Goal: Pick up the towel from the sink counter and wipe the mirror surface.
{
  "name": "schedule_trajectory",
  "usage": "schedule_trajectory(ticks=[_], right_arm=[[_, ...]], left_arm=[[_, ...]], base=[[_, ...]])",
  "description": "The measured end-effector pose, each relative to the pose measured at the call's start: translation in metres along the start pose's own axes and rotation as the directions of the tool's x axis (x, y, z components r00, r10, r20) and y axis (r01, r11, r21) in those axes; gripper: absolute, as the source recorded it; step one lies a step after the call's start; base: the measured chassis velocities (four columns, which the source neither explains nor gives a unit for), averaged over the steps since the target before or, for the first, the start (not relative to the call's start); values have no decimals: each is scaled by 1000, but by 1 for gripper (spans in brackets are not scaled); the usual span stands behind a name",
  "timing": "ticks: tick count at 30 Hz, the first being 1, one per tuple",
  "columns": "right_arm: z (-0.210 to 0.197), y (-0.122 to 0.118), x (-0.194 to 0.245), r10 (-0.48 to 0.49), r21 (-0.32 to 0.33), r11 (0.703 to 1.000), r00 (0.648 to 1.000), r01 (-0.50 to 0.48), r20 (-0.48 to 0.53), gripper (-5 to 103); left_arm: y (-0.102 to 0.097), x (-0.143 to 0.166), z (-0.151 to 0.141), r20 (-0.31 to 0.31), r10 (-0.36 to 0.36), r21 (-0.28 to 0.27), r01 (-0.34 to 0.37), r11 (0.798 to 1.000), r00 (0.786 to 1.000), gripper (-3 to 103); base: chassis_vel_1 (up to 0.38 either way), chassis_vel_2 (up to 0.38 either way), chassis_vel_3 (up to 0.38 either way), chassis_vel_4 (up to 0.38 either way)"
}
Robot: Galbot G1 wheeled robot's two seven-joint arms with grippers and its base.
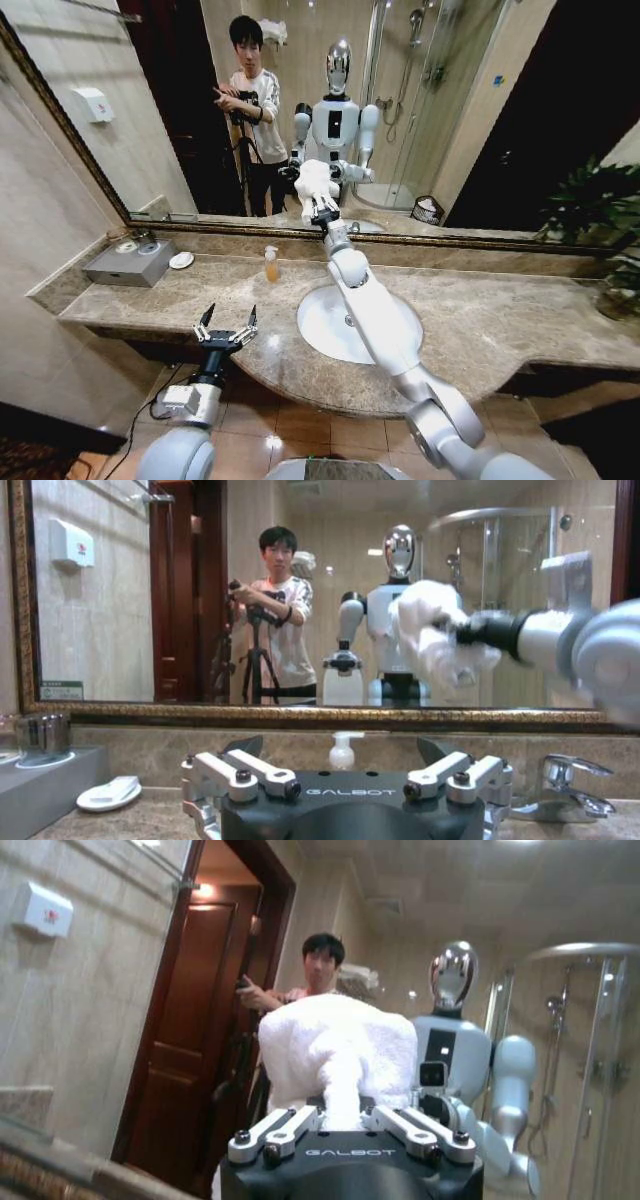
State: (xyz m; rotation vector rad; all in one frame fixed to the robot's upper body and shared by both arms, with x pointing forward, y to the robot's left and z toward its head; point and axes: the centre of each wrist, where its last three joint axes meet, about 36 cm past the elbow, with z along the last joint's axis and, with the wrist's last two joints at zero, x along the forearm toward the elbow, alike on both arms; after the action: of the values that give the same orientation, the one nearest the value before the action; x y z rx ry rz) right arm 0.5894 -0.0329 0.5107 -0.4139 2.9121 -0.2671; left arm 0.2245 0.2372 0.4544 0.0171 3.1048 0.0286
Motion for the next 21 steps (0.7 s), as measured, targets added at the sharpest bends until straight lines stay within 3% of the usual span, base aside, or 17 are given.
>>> schedule_trajectory(ticks=[2, 9, 14, 17, 21], right_arm=[[26, 4, 7, 3, -6, 1000, 999, -3, -45, 13], [45, 3, 11, 8, -7, 1000, 997, -8, -74, 13], [17, -7, 7, 26, -14, 1000, 1000, -26, -7, 13], [-21, -15, 2, 43, -26, 999, 997, -42, 60, 13], [-34, -19, -1, 55, -28, 998, 995, -53, 82, 13]], left_arm=[[0, 0, 0, 0, 0, 0, 0, 1000, 1000, 100], [0, 0, 0, 0, 0, 0, 0, 1000, 1000, 100], [0, 0, 0, 0, 0, 0, 0, 1000, 1000, 100], [0, 0, 0, 0, 0, 0, 0, 1000, 1000, 100], [0, 0, 0, 0, 0, 0, 0, 1000, 1000, 100]], base=[[0, 0, 0, 0], [0, 0, 0, 0], [0, 0, 0, 0], [0, 0, 0, 0], [0, 0, 0, 0]])
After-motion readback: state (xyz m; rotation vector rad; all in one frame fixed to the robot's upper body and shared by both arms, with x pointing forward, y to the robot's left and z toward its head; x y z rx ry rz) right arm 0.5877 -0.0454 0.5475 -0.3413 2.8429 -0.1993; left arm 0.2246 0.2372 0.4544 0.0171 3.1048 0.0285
